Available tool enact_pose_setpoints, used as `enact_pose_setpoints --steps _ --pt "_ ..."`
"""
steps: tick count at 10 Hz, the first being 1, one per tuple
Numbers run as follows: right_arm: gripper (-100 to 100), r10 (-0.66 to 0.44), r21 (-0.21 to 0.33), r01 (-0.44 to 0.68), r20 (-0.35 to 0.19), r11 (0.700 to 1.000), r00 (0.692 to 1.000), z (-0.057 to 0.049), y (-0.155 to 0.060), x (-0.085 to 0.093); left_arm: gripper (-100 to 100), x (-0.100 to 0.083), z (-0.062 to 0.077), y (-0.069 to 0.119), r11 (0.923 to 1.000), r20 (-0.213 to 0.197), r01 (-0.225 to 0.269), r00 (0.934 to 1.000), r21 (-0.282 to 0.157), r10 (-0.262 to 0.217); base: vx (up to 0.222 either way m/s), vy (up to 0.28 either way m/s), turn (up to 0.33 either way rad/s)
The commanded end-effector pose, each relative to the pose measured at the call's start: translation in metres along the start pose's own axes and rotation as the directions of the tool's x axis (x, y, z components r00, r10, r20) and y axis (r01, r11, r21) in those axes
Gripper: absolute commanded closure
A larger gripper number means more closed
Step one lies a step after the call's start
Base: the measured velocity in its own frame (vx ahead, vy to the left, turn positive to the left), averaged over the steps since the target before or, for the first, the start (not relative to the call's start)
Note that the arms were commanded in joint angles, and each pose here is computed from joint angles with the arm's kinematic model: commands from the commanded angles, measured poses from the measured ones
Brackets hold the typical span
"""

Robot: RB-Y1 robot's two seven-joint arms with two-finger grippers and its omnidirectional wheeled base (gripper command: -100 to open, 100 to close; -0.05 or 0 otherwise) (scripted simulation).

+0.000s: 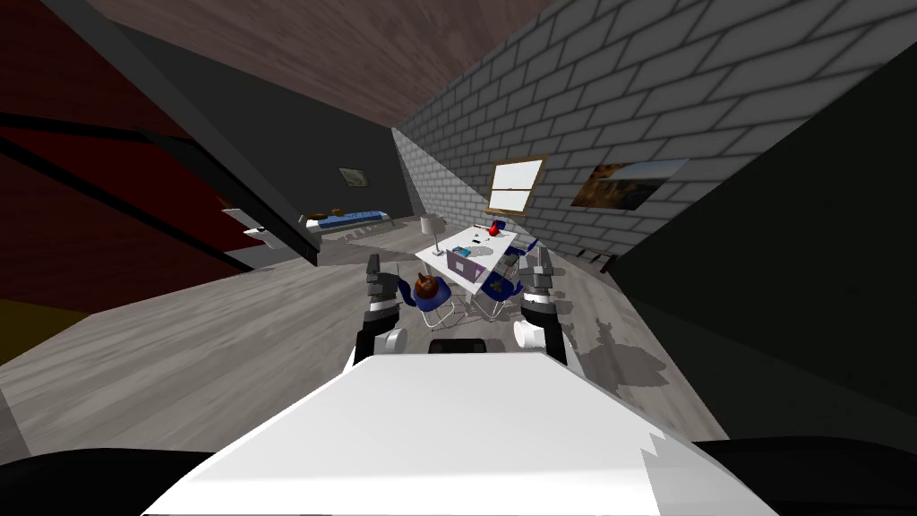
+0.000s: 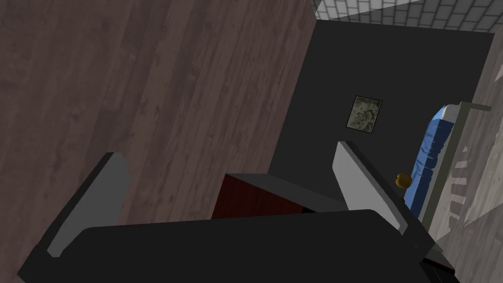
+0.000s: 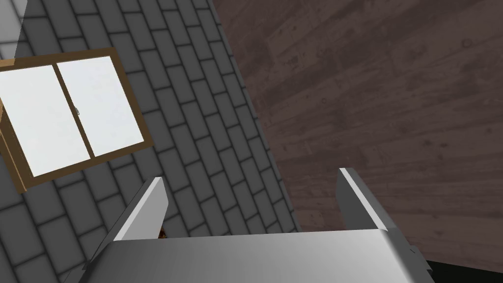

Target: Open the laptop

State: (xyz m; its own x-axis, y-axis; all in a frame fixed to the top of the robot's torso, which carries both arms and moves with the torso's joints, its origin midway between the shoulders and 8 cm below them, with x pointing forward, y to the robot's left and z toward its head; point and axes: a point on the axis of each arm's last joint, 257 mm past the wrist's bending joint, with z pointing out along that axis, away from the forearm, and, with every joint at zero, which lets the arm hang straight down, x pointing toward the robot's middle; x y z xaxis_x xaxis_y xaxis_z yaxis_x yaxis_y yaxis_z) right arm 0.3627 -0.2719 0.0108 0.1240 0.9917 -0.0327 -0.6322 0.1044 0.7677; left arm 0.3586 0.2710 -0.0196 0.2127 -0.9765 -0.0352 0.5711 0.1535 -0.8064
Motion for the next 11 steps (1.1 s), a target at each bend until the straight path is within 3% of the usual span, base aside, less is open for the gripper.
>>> enact_pose_setpoints --steps 1,9,10,11 --pt "0 0.000 0.000 0.000 0.000 1.000 1.000 0.0000 0.0000 0.0000 0 0.0000 0.0000 0.0000 1.0000 0.000 0.000 1.0000 0.000 0.000 0.000 0.000 0.000" --pt "0 0.000 0.000 0.000 0.000 1.000 1.000 0.0001 0.0002 0.0000 0 0.0000 0.0001 -0.0002 1.0000 0.000 0.000 1.0000 0.000 0.000 0.000 0.000 0.000" --pt "-100 -0.049 0.011 0.049 -0.047 0.999 0.998 -0.0006 -0.0050 0.0046 0 0.0000 0.0001 -0.0002 1.0000 0.000 0.000 1.0000 0.000 0.000 0.007 0.009 0.044" --pt "-100 -0.077 0.016 0.078 -0.070 0.997 0.995 -0.0010 -0.0083 0.0066 0 0.0000 0.0000 0.0000 1.0000 0.000 0.000 1.0000 0.000 0.000 0.003 0.014 0.056"
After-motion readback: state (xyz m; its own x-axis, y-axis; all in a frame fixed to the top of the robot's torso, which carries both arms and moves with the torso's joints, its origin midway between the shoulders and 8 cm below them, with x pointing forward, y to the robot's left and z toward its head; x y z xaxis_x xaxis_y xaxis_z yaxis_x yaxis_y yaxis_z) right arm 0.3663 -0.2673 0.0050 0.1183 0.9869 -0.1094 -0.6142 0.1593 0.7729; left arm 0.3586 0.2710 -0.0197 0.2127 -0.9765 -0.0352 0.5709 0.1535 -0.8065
